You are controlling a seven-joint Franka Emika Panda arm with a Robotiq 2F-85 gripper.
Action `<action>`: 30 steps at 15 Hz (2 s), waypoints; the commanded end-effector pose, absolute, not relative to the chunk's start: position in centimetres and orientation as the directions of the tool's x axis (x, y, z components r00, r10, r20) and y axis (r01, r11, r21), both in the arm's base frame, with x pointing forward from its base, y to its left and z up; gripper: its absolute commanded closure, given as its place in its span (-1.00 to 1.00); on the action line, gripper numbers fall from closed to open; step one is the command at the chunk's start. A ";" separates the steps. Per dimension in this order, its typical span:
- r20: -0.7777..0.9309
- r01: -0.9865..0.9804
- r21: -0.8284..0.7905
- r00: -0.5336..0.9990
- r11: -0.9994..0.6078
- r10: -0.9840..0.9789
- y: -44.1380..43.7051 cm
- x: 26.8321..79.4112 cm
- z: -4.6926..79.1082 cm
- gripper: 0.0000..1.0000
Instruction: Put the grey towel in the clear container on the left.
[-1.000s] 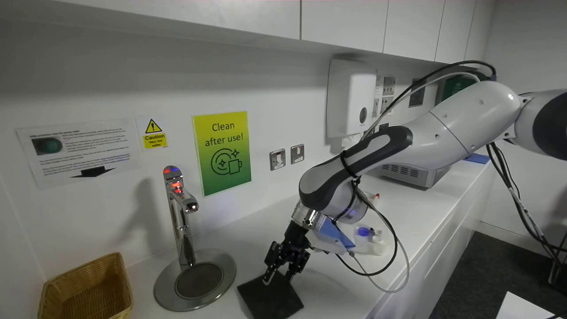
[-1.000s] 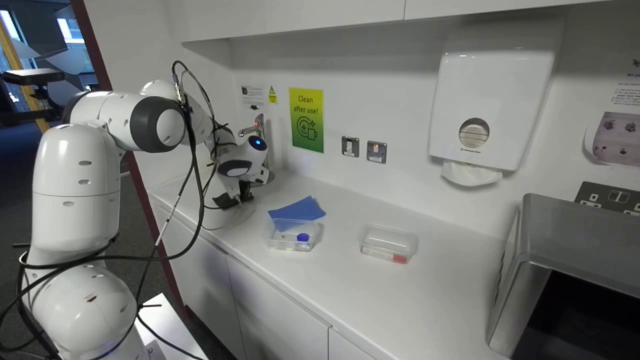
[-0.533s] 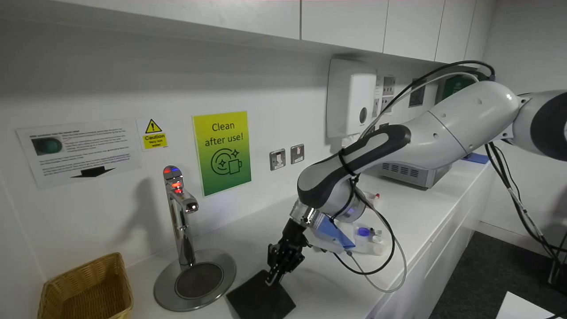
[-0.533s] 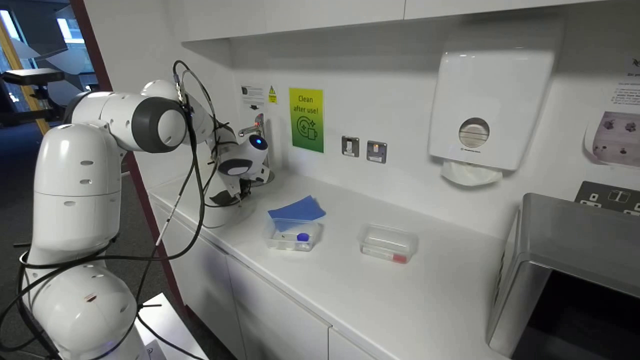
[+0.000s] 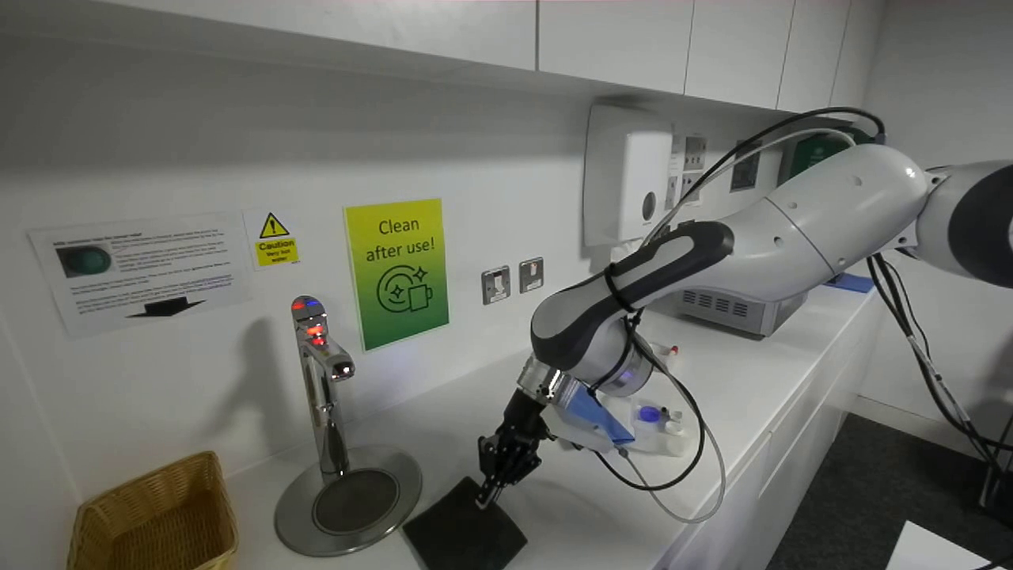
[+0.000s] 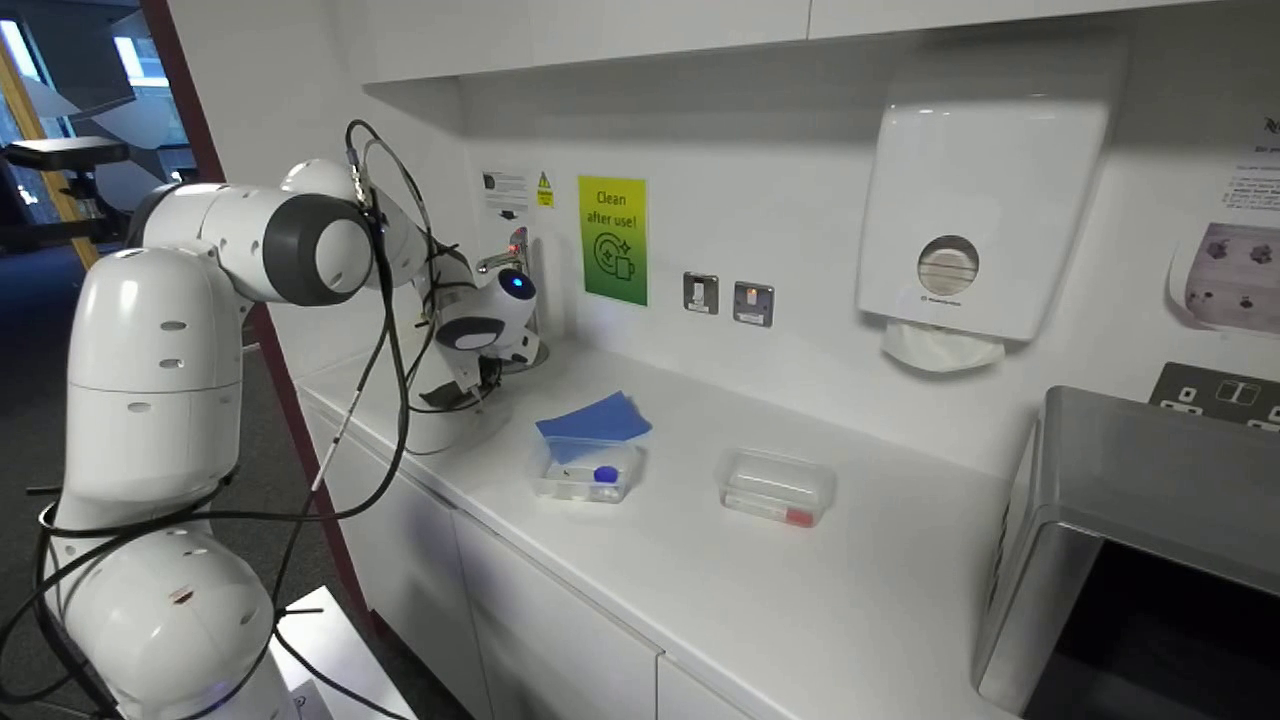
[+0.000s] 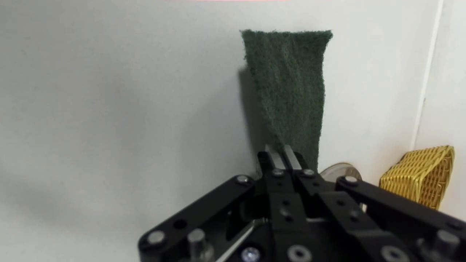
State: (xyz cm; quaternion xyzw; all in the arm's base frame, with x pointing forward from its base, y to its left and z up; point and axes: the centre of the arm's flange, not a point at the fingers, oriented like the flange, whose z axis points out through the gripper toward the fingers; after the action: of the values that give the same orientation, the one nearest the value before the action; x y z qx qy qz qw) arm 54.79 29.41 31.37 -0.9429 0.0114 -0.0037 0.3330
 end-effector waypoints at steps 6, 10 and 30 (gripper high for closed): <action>0.204 0.049 -0.433 0.978 -0.900 -0.044 26.5 52.1 38.8 0.99; 0.317 0.039 -0.331 0.946 -0.943 -0.072 24.0 50.0 43.7 0.99; 0.222 -0.486 -0.110 0.838 -0.867 -0.498 17.4 43.2 50.6 0.99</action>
State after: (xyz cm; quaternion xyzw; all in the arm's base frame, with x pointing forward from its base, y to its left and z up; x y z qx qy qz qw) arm 45.28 18.26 50.05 -0.9736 0.1955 -0.1167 0.0154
